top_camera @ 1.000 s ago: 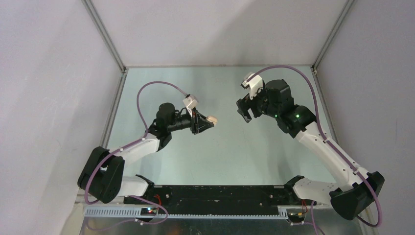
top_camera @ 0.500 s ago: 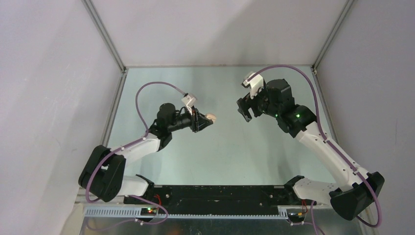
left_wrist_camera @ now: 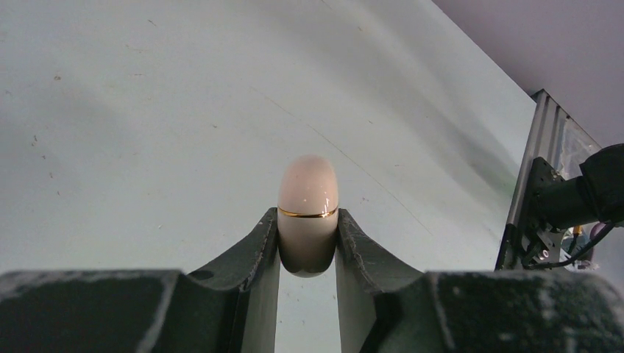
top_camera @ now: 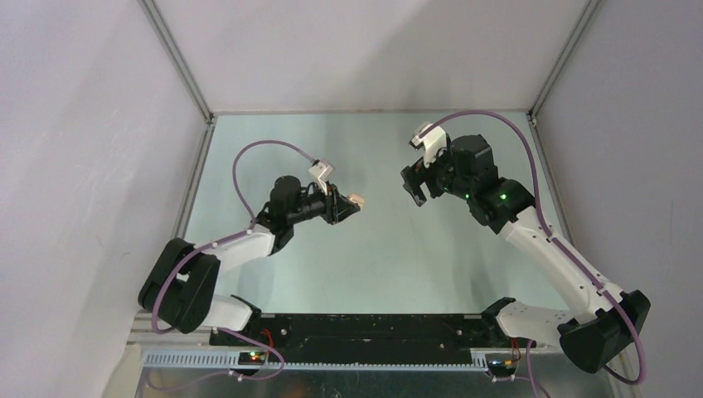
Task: Insert the wireless bluetooth earbuds into the charging case
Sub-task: Place the charging case at the center of the board.
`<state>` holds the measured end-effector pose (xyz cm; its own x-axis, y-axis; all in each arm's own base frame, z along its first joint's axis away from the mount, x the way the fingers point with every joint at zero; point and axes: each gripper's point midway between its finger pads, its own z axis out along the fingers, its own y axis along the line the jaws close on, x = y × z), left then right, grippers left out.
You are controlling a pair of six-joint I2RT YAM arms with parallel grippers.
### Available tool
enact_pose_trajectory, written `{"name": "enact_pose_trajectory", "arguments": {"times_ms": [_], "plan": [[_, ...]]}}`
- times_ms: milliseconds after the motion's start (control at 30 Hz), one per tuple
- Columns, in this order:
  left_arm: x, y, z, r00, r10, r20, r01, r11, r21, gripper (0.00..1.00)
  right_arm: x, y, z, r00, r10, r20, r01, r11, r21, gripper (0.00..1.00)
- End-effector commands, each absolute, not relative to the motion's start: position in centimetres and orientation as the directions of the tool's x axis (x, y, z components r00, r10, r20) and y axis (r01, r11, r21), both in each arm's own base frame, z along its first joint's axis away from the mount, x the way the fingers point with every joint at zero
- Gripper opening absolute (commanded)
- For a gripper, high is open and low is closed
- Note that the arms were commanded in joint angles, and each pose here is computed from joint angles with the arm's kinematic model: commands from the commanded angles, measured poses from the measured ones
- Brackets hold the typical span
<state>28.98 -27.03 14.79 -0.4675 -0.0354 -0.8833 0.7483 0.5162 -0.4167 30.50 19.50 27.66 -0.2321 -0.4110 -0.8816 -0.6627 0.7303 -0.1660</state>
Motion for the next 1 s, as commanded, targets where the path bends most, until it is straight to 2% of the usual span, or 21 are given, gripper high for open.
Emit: {"name": "enact_pose_trajectory", "arguments": {"times_ms": [0, 200, 700, 967], "plan": [[29.6, -27.2, 15.0, -0.449, -0.053, -0.892, 0.743, 0.532, -0.406, 0.13, 31.3, 19.5, 28.5, -0.208, -0.387, -0.899, -0.640, 0.749, -0.174, 0.88], [30.2, -26.8, 14.5, -0.445, -0.035, -0.895, 0.730, 0.565, -0.385, 0.12, 31.5, 19.3, 28.3, -0.212, -0.386, -0.898, -0.634, 0.753, -0.174, 0.90], [32.2, -26.4, 11.3, -0.559, 0.000, -0.829, 0.616, 0.669, -0.416, 0.13, 32.3, 19.9, 25.9, -0.264, -0.414, -0.872, -0.644, 0.748, -0.161, 0.91], [34.1, -27.4, 8.5, -0.670, 0.054, -0.740, 0.557, 0.696, -0.454, 0.14, 32.8, 19.3, 25.5, -0.280, -0.417, -0.865, -0.627, 0.761, -0.164, 0.91]]}}
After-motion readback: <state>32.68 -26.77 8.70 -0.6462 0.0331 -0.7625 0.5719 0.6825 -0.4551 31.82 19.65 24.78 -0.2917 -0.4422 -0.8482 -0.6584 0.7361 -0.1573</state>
